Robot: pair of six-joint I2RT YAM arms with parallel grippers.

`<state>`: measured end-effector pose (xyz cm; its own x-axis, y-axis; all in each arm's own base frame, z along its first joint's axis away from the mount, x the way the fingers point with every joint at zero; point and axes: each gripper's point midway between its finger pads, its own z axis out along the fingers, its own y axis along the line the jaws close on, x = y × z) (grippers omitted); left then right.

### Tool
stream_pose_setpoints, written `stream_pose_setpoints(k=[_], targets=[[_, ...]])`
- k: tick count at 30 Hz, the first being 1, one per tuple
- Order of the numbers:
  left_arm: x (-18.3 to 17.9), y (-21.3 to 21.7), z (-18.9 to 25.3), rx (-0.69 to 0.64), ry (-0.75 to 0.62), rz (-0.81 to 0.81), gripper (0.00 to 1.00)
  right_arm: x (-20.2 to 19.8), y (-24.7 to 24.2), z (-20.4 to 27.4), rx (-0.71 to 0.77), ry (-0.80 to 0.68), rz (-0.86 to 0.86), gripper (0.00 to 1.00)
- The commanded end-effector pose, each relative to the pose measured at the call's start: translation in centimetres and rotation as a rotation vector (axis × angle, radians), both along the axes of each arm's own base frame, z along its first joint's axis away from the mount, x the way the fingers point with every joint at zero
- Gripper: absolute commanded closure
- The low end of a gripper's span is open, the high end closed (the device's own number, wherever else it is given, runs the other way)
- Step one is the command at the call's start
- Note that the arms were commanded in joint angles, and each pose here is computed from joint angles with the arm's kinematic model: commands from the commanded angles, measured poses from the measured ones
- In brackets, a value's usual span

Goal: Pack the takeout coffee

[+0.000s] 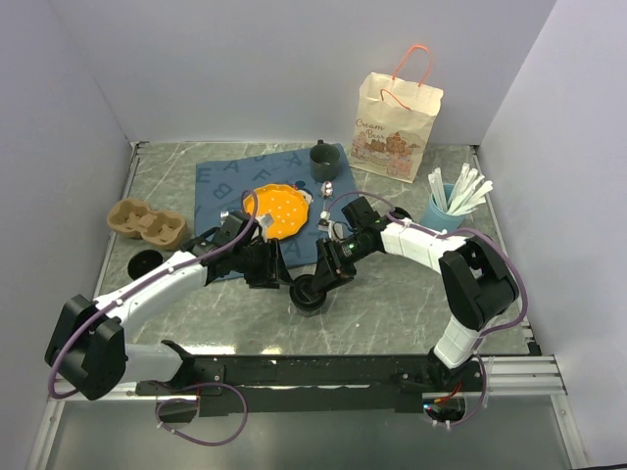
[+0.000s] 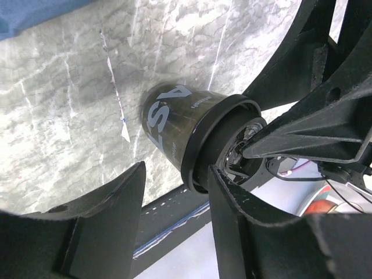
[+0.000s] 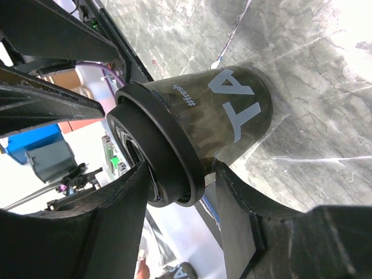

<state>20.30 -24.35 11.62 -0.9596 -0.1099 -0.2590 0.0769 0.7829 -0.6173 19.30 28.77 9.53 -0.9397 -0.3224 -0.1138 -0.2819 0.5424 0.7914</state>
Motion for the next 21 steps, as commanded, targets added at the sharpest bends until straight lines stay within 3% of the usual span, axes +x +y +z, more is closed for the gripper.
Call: stream_pose_setpoints(k=[1,6,14,21], targets=[[0.7,0.8,0.7,0.003,-0.06,0.008,0.49,0.3,-0.8,-1.4,-0.086,-0.054,0.012,0.47],[0.5,0.0,1.0,-0.064,-0.08,-0.049,0.59,0.3,-0.7,-1.4,-0.086,-0.053,0.012,0.47],[-0.9,-0.9,0.3,-0.161,-0.072,-0.108,0.53,0.3,-0.7,-1.4,-0.088,-0.05,0.008,0.47],[-0.6,-0.7,-0.1,-0.141,-0.084,-0.103,0.54,0.1,-0.7,-1.4,-0.089,-0.047,0.008,0.48]])
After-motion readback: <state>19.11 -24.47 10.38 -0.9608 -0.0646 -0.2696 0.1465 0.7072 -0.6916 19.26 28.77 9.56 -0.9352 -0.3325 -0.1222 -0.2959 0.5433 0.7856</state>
